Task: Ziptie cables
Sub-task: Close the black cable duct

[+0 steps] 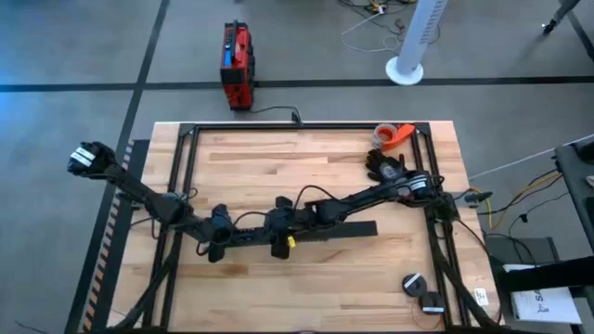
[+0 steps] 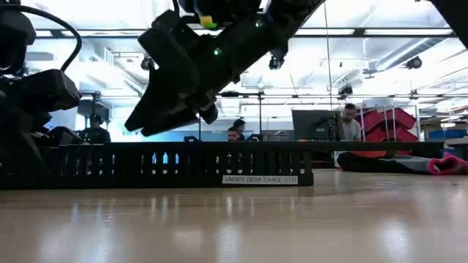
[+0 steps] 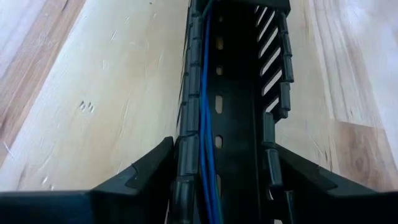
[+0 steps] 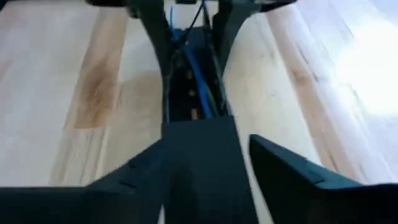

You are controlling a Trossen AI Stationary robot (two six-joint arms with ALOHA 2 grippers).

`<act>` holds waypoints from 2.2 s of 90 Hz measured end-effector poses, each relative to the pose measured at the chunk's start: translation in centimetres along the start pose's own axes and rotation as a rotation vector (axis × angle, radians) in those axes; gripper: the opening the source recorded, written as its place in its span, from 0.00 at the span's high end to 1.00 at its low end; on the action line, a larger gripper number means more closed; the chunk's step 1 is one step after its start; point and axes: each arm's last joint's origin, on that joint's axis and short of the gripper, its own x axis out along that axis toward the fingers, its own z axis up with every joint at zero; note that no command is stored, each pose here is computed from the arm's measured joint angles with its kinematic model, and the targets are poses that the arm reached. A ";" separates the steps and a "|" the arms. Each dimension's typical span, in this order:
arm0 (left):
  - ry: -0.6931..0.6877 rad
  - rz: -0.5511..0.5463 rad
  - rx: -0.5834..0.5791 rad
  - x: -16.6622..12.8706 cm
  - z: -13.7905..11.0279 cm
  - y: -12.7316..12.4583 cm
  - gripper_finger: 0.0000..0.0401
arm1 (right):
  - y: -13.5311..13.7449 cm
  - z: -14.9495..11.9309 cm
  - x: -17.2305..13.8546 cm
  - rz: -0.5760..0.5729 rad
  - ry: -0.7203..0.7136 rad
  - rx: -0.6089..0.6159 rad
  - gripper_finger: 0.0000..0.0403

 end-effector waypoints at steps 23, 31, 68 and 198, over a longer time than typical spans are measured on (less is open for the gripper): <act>0.000 0.002 0.002 0.0 0.0 0.0 0.49 | -0.2 -1.9 1.9 0.018 0.038 0.014 0.19; 0.000 0.002 0.002 0.0 0.0 0.0 0.49 | -0.1 -1.8 1.9 0.020 0.026 0.015 0.18; -0.001 0.004 0.008 0.0 0.0 0.0 0.48 | -0.2 -2.0 2.1 0.019 0.033 0.013 0.35; -0.057 -0.032 0.046 0.1 0.5 -0.4 0.48 | 1.1 -2.0 2.4 0.191 0.043 0.061 0.46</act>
